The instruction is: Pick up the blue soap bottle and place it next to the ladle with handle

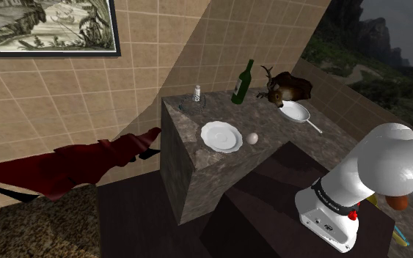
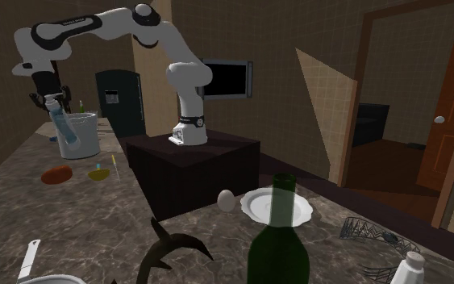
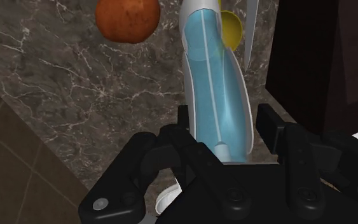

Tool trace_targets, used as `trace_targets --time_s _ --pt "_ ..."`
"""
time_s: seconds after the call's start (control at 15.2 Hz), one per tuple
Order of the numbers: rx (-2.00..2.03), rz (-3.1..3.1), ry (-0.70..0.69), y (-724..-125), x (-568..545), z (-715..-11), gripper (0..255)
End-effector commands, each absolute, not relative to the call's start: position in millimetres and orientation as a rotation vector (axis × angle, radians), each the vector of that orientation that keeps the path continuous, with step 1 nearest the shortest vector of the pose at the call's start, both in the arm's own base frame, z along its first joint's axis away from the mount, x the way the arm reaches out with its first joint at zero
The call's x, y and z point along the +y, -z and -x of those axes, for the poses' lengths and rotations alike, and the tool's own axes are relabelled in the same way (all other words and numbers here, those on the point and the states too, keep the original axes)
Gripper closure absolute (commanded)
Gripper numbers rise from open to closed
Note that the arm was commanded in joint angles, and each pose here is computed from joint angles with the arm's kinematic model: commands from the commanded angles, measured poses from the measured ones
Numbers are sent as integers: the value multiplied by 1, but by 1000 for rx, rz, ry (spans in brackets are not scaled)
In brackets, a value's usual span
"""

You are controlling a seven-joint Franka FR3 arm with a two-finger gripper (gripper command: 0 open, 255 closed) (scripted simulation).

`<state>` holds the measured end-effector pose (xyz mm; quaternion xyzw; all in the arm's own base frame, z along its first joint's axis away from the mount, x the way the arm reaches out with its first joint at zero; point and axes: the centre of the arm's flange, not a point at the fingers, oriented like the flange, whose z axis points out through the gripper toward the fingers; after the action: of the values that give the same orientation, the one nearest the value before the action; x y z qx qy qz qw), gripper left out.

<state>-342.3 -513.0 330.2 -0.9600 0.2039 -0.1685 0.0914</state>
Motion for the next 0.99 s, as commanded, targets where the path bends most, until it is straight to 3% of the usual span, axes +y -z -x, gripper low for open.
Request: trace_targets --time_s 0.0,0.73,0.92 --pt "605 2851 498 -324 -519 366 255" --pt "605 2851 498 -296 -543 505 255" --pt "605 2851 498 -280 -543 505 255"
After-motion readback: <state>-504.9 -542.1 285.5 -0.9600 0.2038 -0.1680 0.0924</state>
